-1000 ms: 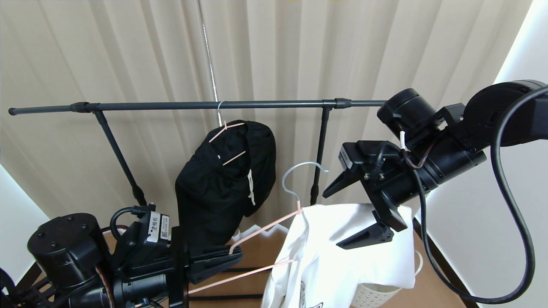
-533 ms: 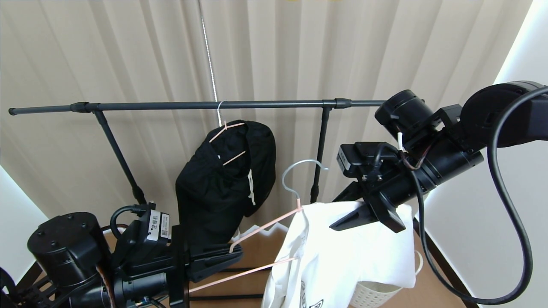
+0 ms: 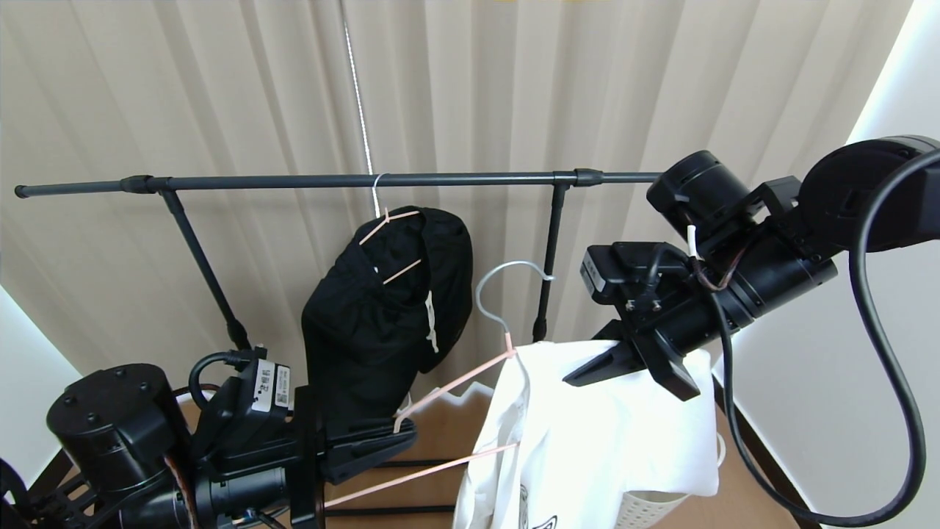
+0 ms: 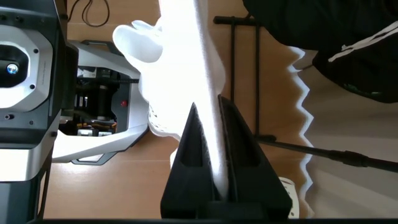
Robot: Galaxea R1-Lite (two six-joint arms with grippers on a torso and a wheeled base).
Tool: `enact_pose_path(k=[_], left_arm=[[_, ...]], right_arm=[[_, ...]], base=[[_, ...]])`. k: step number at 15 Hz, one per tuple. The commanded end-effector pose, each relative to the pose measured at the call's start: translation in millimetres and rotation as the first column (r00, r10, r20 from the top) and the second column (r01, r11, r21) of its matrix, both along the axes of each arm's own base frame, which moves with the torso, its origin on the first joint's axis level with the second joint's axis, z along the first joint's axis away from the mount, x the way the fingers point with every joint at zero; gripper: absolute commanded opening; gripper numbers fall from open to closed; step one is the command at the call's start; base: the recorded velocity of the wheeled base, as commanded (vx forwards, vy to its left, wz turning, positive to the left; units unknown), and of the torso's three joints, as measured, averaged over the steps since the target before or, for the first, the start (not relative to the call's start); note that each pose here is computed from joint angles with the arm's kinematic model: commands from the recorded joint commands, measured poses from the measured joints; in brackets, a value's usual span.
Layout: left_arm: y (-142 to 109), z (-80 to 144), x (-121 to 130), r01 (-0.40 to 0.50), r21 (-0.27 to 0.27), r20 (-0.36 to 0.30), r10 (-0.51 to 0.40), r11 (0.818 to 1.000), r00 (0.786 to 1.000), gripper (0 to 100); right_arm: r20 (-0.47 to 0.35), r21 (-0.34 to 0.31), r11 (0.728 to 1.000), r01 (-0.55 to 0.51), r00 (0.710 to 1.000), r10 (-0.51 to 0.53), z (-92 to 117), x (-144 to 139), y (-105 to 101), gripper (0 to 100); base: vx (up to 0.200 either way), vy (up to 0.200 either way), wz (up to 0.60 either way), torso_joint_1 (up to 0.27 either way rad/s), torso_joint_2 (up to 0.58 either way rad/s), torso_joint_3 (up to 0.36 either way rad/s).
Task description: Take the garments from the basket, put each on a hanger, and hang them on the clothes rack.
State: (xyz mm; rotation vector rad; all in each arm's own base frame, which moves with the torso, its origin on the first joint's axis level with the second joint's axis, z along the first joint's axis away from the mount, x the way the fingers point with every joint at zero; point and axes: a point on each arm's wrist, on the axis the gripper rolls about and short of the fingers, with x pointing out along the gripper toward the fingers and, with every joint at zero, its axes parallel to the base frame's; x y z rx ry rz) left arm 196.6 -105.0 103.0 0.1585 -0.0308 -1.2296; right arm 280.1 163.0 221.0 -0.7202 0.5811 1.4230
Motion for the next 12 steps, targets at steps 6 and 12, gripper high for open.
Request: enact_pose_path(k=[6,12], left_arm=[[0.0,0.1,0.0,0.0,0.0,0.003,0.0,1.0,1.0,0],[0.0,-1.0,1.0,-0.002,-0.001,-0.01,0.002,1.0,1.0,100]], right_arm=[[0.008,0.005,1.0,-0.001,1.0,0.001,5.6,-7.4,-3.7,0],[0.014,0.008,1.0,-0.003,1.0,0.003,9.2,-11.0,-5.1,0]], base=[[0.0,0.0,0.0,0.0,0.0,0.0],[0.0,0.0,0.0,0.0,0.0,0.0]])
